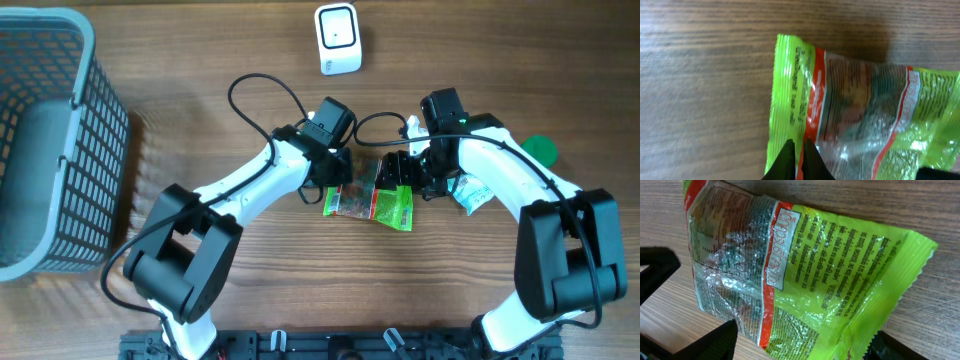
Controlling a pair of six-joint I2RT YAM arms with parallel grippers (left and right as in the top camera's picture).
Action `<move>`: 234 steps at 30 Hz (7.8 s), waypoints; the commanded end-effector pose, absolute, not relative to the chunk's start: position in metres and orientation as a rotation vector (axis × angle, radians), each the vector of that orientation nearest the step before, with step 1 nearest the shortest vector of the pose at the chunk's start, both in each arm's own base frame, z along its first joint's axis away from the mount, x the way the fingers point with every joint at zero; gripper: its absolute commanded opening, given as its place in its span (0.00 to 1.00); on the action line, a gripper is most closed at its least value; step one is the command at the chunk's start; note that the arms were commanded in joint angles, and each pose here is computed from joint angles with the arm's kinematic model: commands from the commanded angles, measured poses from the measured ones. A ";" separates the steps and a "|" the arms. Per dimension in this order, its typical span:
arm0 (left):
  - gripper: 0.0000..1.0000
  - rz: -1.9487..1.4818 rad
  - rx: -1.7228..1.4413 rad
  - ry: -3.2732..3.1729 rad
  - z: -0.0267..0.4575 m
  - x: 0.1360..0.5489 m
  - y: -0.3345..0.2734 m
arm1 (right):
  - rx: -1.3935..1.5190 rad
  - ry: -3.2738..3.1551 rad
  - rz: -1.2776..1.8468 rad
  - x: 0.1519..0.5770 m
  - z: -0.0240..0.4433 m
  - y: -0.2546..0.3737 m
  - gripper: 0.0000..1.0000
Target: Scan the item barcode
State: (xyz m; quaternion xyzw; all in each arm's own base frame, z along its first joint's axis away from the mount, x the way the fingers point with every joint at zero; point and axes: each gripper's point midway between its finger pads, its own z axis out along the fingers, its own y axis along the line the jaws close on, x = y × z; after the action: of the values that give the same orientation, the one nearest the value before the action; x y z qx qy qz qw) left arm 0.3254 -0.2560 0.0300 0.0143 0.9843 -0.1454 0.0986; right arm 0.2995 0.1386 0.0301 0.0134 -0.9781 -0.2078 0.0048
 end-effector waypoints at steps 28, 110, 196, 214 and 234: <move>0.08 -0.311 0.178 3.056 -0.014 0.283 -0.267 | -0.102 -2.853 -1.375 0.280 0.013 0.197 0.47; 1.00 -0.282 -0.649 2.565 0.181 0.363 0.003 | 1.351 -3.676 -0.386 0.414 0.362 0.204 0.04; 1.00 -0.282 -0.650 2.565 0.181 0.363 0.003 | 0.033 -3.097 0.254 0.368 0.063 -0.011 0.82; 1.00 -0.282 -0.650 2.565 0.181 0.363 0.003 | 0.119 -3.129 -0.582 0.386 0.140 0.108 0.99; 1.00 -0.207 -0.696 2.783 0.147 0.314 -0.002 | 0.164 -3.459 -0.719 0.469 0.161 0.121 1.00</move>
State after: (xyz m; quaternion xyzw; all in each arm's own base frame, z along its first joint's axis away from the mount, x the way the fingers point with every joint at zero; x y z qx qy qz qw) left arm 0.3342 -0.0085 0.1683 -0.2393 0.9486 -0.1137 0.1733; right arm 0.4581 0.1149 0.1516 0.0402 -0.9672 -0.1870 -0.1672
